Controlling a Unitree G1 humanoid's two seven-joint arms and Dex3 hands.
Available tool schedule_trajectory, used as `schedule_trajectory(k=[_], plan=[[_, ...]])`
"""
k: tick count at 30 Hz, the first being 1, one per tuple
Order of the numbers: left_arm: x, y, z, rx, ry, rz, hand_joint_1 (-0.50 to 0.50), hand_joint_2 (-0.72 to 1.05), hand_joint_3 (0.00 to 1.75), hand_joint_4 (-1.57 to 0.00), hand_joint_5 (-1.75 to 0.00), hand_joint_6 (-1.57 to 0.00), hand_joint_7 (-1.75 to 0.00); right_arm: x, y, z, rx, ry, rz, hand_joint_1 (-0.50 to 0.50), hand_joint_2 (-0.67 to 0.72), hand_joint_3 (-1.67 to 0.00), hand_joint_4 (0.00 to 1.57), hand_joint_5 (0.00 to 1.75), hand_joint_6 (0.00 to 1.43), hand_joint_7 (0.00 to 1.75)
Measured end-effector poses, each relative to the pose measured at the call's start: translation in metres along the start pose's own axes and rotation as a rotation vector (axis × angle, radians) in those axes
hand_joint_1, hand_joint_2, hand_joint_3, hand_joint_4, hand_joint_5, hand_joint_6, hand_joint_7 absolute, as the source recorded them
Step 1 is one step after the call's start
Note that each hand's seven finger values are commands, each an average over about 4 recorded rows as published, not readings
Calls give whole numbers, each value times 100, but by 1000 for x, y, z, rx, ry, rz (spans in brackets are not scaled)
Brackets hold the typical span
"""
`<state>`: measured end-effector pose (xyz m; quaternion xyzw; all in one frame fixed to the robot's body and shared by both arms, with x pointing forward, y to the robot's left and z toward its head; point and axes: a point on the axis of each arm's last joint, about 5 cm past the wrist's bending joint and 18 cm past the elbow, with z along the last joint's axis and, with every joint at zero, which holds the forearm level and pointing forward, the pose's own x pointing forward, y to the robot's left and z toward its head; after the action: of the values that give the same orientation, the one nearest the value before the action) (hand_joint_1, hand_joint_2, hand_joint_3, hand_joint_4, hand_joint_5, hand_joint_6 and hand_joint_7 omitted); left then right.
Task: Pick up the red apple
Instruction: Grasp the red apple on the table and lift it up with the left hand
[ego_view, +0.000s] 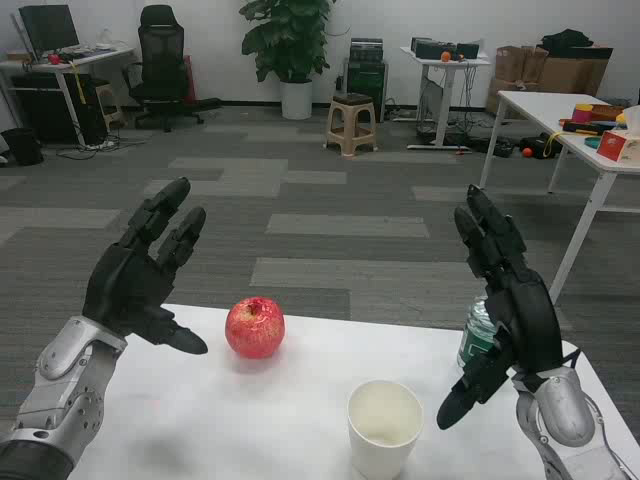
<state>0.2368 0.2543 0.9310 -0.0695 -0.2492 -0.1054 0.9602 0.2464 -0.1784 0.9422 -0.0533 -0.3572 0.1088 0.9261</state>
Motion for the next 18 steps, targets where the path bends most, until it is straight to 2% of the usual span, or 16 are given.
schedule_trajectory(k=[2, 5, 7, 12, 18], plan=[[8, -11, -5, -29, -23, 10, -50, 105, 9, 0, 0, 0, -24, 3, -9, 6, -23, -13, 2, -46, 72, 0, 0, 0, 0, 0], [37, -49, -14, -126, -103, -3, -50, 105, 9, 0, 0, 0, -28, 17, -37, 32, -104, -112, -1, -46, 72, 0, 0, 0, 0, 0], [49, -60, -13, -150, -140, -30, -50, 105, 9, 0, 0, 0, -24, 22, -45, 41, -134, -157, -8, -46, 72, 0, 0, 0, 0, 0], [50, -61, -12, -153, -148, -28, -50, 105, 9, 0, 0, 0, -28, 20, -46, 41, -137, -149, -10, -46, 72, 0, 0, 0, 0, 0], [50, -61, -12, -153, -148, -26, -49, 105, 9, 0, 0, 0, -24, 20, -46, 41, -136, -148, -9, -46, 72, 0, 0, 0, 0, 0]])
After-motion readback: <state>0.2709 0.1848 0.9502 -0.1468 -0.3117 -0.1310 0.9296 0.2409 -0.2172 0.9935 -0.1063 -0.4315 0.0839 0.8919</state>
